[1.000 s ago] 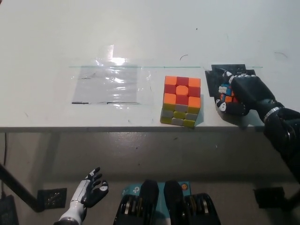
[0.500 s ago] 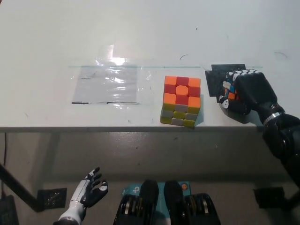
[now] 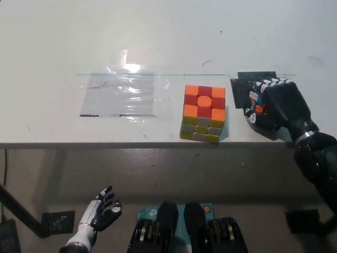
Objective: The robot uses its right hand to pick up the small cube kept on the middle on the desk and place it on the bigger cube kept next to it
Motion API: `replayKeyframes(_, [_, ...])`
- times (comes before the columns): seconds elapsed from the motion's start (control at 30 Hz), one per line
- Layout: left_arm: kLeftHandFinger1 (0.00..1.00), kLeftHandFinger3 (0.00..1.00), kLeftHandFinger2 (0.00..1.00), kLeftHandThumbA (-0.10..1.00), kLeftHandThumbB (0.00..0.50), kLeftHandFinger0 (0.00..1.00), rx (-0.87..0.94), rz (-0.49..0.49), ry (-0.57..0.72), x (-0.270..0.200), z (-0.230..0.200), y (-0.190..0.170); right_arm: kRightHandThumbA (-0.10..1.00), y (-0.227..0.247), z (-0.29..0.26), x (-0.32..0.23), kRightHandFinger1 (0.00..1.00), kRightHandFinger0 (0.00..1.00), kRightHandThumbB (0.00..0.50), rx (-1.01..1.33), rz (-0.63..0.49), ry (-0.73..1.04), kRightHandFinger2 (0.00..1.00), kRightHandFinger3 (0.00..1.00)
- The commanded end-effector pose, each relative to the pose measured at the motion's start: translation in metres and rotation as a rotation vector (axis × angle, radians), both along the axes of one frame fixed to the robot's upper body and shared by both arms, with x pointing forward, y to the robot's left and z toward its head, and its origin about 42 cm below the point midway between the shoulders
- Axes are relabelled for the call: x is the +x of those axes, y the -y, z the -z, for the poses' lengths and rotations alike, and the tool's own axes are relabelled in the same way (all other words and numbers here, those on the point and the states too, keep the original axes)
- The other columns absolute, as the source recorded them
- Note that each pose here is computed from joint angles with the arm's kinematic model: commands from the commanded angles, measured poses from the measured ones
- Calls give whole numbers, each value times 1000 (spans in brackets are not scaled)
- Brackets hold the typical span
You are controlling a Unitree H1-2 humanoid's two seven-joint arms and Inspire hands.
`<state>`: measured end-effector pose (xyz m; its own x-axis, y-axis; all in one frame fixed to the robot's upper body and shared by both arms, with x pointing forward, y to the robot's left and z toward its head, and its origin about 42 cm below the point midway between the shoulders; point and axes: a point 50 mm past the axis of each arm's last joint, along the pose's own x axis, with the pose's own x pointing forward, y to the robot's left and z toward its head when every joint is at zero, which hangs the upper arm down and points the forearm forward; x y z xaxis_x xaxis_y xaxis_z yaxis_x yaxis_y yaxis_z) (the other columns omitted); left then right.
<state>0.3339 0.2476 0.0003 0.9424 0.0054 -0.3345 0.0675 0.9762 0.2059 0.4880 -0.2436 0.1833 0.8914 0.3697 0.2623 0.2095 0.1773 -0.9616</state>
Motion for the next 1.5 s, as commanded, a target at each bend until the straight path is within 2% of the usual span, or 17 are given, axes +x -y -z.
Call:
replayKeyframes(0.0, [1000, 1000, 1000, 300, 297, 1000, 9, 9, 61, 9, -13, -3, -100, -9, -38, 4, 274, 0, 143, -7, -62, 166, 473, 53])
replayKeyframes(0.03, [1000, 1000, 1000, 301, 297, 1000, 11, 11, 64, 9, -13, -3, -100, -11, -43, 3, 308, 0, 162, 26, -83, 182, 513, 45])
replayKeyframes(0.07, [1000, 1000, 1000, 311, 298, 1000, 16, 11, 63, 9, -13, -3, -100, -13, -47, 3, 366, 0, 129, 45, -91, 184, 599, 57])
replayKeyframes(0.13, [1000, 1000, 1000, 307, 300, 1000, 18, 10, 65, 7, -12, -2, -100, -20, -61, 1, 438, 17, 136, 69, -116, 211, 722, 231])
replayKeyframes(0.2, [1000, 1000, 1000, 306, 307, 1000, 13, 9, 62, 7, -12, -2, -100, -26, -76, -2, 393, 0, 157, 64, -130, 244, 716, 366])
replayKeyframes(0.33, [1000, 1000, 1000, 267, 294, 1000, -17, -3, 56, 5, -11, -2, -100, -39, -105, -8, 418, 8, 163, 75, -174, 273, 741, 466])
replayKeyframes(0.53, [1000, 1000, 1000, 303, 318, 1000, -6, -1, 53, 4, -7, -3, -100, -55, -136, -20, 282, 0, 167, 64, -229, 321, 602, 466])
replayKeyframes(0.57, [1000, 1000, 1000, 315, 308, 1000, 1, 2, 53, 3, -6, -3, -100, -59, -140, -24, 355, 58, 190, 61, -240, 342, 579, 486])
replayKeyframes(0.67, [1000, 1000, 1000, 317, 305, 1000, 9, 7, 50, 4, -6, -4, -100, -69, -152, -35, 273, 0, 116, 71, -269, 343, 607, 517])
replayKeyframes(0.77, [1000, 1000, 1000, 329, 302, 1000, 20, 11, 50, 4, -6, -4, -100, -77, -155, -41, 242, 0, 213, 110, -310, 336, 587, 493])
replayKeyframes(0.87, [1000, 1000, 1000, 301, 297, 1000, 8, 5, 48, 3, -8, -3, -100, -82, -148, -45, 273, 0, 244, 126, -324, 328, 550, 465])
replayKeyframes(0.9, [1000, 1000, 1000, 295, 291, 1000, 7, 6, 49, 3, -8, -3, -100, -82, -146, -45, 183, 0, 231, 128, -325, 324, 541, 454])
replayKeyframes(0.97, [1000, 1000, 1000, 289, 295, 1000, 10, 9, 57, 5, -8, -3, -100, -83, -138, -43, 132, 0, 223, 129, -330, 320, 575, 450])
replayKeyframes(1.23, [1000, 1000, 1000, 293, 291, 1000, 13, 11, 57, 6, -11, -3, -100, -90, -113, -37, 266, 0, 236, 173, -330, 263, 654, 412])
replayKeyframes(1.27, [1000, 1000, 1000, 292, 306, 1000, 3, 7, 58, 7, -10, -3, -100, -91, -111, -37, 276, 0, 225, 158, -324, 255, 666, 425])
replayKeyframes(1.37, [1000, 1000, 1000, 306, 306, 1000, 16, 11, 57, 9, -12, -3, -100, -92, -106, -35, 347, 0, 276, 169, -325, 242, 716, 464])
replayKeyframes(1.47, [1000, 1000, 1000, 296, 294, 1000, 22, 21, 67, 12, -14, -4, -100, -91, -95, -29, 357, 0, 258, 170, -321, 221, 725, 484])
